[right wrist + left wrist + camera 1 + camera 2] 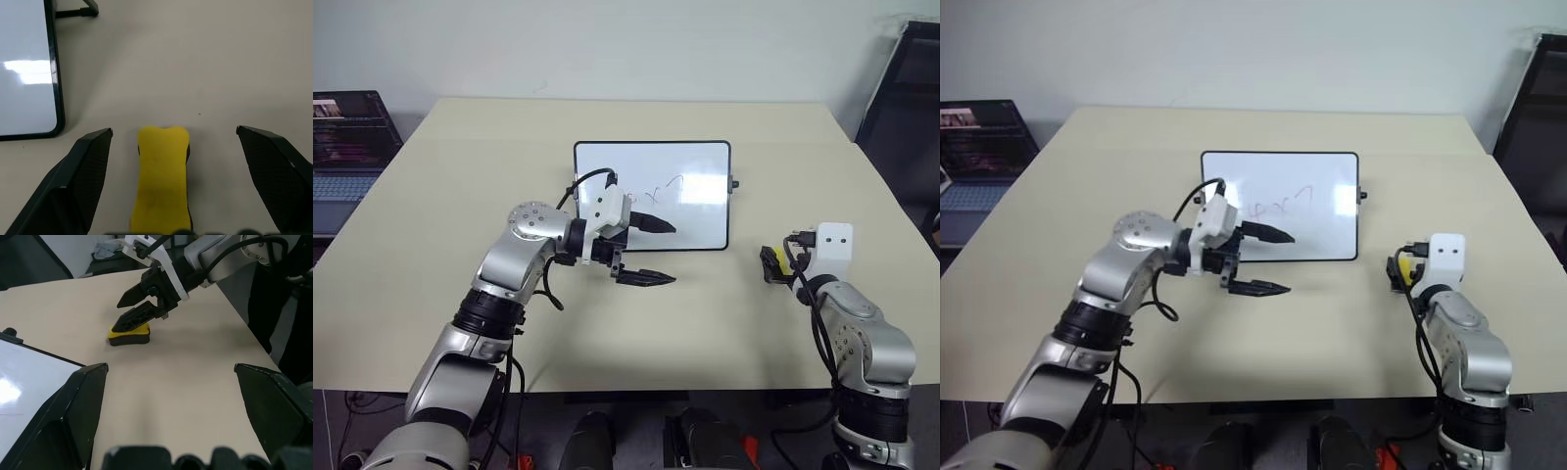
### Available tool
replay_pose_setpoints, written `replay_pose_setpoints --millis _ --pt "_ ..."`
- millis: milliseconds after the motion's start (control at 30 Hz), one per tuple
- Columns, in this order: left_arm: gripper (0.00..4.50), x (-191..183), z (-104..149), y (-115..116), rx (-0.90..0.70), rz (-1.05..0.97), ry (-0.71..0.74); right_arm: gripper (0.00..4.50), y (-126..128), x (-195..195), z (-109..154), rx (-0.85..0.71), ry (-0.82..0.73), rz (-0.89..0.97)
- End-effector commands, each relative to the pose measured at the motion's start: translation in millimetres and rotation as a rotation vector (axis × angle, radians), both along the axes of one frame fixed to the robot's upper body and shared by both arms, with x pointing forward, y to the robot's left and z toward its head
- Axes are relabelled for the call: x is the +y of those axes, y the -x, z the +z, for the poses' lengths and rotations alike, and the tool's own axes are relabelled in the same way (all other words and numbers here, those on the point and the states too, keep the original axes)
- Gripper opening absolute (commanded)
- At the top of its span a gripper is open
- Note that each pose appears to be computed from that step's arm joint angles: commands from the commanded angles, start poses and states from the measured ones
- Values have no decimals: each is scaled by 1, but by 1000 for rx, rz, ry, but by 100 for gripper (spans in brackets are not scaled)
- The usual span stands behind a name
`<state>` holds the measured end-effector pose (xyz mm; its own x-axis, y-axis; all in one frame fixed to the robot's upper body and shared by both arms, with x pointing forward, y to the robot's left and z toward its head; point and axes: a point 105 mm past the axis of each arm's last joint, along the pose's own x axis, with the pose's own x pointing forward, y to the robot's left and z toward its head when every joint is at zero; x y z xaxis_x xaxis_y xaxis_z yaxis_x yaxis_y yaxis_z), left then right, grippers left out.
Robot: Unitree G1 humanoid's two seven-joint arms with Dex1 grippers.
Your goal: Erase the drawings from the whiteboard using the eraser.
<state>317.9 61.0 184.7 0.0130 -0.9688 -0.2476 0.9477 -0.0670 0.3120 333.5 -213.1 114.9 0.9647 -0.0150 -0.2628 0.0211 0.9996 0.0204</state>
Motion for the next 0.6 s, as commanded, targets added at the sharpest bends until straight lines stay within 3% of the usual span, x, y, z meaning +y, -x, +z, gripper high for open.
replay_pose_setpoints --millis 33,500,600 --pt "450 1 5 0 -43 -31 -7 446 -2 2 6 -27 11 -2" --pt "450 11 -2 -9 -48 2 -12 446 -1 0 -8 9 5 -13" --pt "450 11 -2 -9 -49 6 -10 396 -1 -1 -12 20 4 -15"
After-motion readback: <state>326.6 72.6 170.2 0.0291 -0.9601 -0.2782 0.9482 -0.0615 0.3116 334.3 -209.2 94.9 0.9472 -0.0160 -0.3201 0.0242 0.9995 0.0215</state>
